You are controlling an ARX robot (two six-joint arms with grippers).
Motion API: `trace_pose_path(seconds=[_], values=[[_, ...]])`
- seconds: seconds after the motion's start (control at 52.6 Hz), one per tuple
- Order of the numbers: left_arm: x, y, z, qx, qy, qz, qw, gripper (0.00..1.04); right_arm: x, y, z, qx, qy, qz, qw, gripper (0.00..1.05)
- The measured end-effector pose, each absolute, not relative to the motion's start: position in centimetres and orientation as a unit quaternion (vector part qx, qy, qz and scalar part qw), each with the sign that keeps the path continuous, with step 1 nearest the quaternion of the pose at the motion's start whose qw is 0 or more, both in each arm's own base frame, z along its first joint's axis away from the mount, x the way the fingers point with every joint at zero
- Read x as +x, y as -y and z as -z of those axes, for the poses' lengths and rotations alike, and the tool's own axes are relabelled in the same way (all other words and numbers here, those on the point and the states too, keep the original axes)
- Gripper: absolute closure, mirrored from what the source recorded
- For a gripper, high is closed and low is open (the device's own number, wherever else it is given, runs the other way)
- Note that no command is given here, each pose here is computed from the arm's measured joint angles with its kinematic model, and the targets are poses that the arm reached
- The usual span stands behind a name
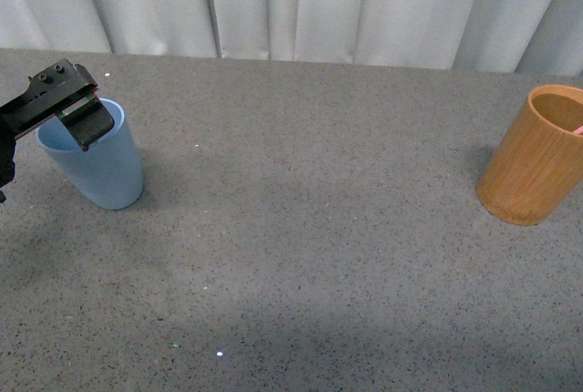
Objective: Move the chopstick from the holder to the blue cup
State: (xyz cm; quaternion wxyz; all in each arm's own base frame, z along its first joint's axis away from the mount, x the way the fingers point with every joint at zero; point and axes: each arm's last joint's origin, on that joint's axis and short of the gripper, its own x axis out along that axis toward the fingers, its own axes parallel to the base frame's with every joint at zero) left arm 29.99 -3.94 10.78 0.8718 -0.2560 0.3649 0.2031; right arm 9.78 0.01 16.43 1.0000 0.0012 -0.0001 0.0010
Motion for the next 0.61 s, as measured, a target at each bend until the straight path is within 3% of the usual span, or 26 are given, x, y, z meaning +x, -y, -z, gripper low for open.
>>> trace_pose_path(seconds=[0.532, 0.608], values=[[29.88, 3.91, -10.44, -0.248, -0.370, -0.214, 0.869, 0.07, 9.78, -0.01, -16.43, 0.001, 0.000, -0.001, 1.000, 0.10], [29.89, 3.91, -10.35, -0.247, -0.372, -0.214, 0.869, 0.13, 9.78, -0.01, -16.43, 0.001, 0.000, -0.001, 1.000, 0.10]])
